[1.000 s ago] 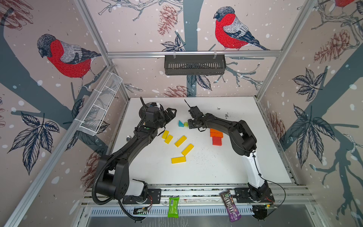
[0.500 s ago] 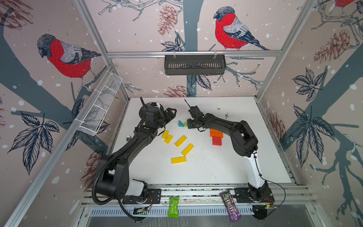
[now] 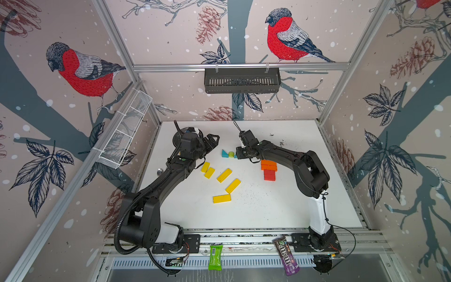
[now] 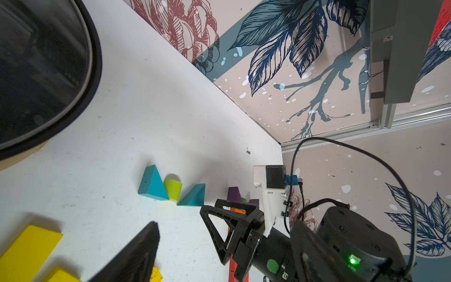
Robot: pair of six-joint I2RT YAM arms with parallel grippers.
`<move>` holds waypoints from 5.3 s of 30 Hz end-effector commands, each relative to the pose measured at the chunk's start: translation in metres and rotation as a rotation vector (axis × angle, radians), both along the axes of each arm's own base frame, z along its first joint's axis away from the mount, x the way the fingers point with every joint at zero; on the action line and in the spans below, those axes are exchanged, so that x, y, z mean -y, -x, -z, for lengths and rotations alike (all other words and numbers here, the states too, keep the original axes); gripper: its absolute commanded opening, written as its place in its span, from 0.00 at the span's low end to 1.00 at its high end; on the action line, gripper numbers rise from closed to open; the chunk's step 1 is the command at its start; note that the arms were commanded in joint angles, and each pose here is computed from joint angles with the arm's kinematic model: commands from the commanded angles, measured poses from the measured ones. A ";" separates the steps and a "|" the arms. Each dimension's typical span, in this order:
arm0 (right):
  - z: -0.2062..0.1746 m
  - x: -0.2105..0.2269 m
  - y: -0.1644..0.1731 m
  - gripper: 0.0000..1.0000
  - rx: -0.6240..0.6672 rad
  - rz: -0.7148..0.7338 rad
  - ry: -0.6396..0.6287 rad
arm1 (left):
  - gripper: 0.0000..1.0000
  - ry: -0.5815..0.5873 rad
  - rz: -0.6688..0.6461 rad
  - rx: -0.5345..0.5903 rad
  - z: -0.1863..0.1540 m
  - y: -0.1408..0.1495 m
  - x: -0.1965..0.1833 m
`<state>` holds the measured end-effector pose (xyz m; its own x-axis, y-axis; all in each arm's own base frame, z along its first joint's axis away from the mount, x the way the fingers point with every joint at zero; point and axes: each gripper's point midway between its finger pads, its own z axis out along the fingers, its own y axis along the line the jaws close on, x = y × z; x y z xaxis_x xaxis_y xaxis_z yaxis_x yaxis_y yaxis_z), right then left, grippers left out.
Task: Assemble a carrot with building blocks
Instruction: Adjust the building block at the center of the board, then pick up the building block from the center of the board, then assemble the building block at the center of the board.
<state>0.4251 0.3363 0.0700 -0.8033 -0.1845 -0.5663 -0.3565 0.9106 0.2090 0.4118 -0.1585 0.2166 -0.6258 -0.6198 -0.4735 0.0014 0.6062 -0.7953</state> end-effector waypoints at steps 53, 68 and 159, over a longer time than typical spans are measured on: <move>0.042 -0.009 -0.002 0.45 0.021 -0.084 0.139 | 0.85 0.012 0.013 0.015 -0.001 -0.004 0.003; 0.043 -0.013 -0.005 0.45 0.024 -0.085 0.143 | 0.85 0.015 0.015 0.015 -0.002 -0.003 0.003; 0.039 -0.050 0.044 0.94 0.074 0.211 0.010 | 0.92 0.053 -0.163 0.056 -0.028 -0.006 -0.059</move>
